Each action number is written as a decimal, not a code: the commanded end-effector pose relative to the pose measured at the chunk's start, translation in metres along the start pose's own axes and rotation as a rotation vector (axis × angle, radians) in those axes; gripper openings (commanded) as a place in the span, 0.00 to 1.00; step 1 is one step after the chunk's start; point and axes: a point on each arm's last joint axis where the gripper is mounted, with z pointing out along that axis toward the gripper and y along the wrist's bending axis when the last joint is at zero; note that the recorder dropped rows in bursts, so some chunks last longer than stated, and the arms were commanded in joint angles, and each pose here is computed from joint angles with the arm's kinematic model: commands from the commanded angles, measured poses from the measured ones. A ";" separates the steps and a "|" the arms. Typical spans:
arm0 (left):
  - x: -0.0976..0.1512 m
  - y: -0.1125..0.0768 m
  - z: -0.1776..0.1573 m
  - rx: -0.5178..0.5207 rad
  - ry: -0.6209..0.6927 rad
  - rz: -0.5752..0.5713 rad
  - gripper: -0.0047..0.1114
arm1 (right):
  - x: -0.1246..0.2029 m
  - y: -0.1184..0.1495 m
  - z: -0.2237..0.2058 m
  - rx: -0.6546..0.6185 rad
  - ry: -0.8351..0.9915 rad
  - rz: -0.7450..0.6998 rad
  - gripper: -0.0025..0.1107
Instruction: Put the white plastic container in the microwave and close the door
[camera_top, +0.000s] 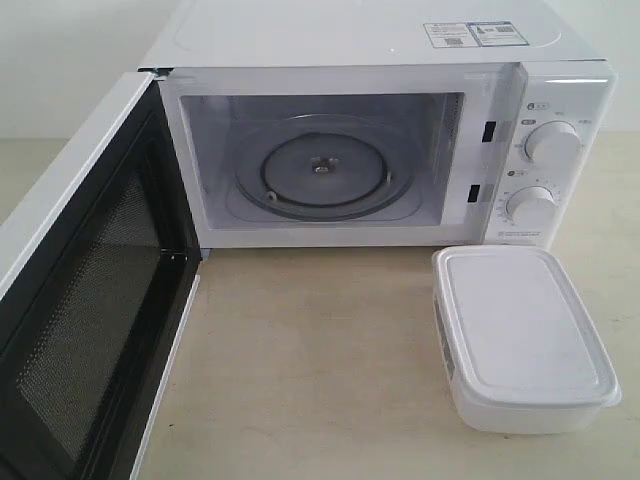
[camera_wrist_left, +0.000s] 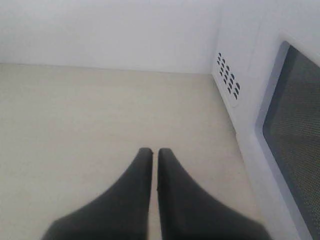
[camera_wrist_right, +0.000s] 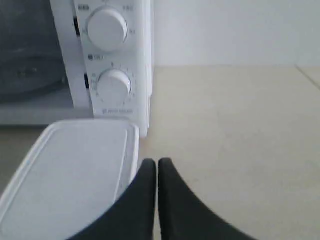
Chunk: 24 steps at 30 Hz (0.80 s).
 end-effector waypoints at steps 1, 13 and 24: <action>0.001 -0.001 0.000 0.011 0.004 -0.006 0.08 | -0.021 -0.001 -0.003 0.012 -0.231 -0.015 0.02; 0.001 -0.001 0.000 0.011 0.004 -0.006 0.08 | -0.044 -0.001 -0.012 0.019 -0.506 -0.020 0.02; 0.001 -0.001 0.000 0.011 0.004 -0.006 0.08 | -0.117 0.005 0.004 -0.052 -0.220 -0.017 0.02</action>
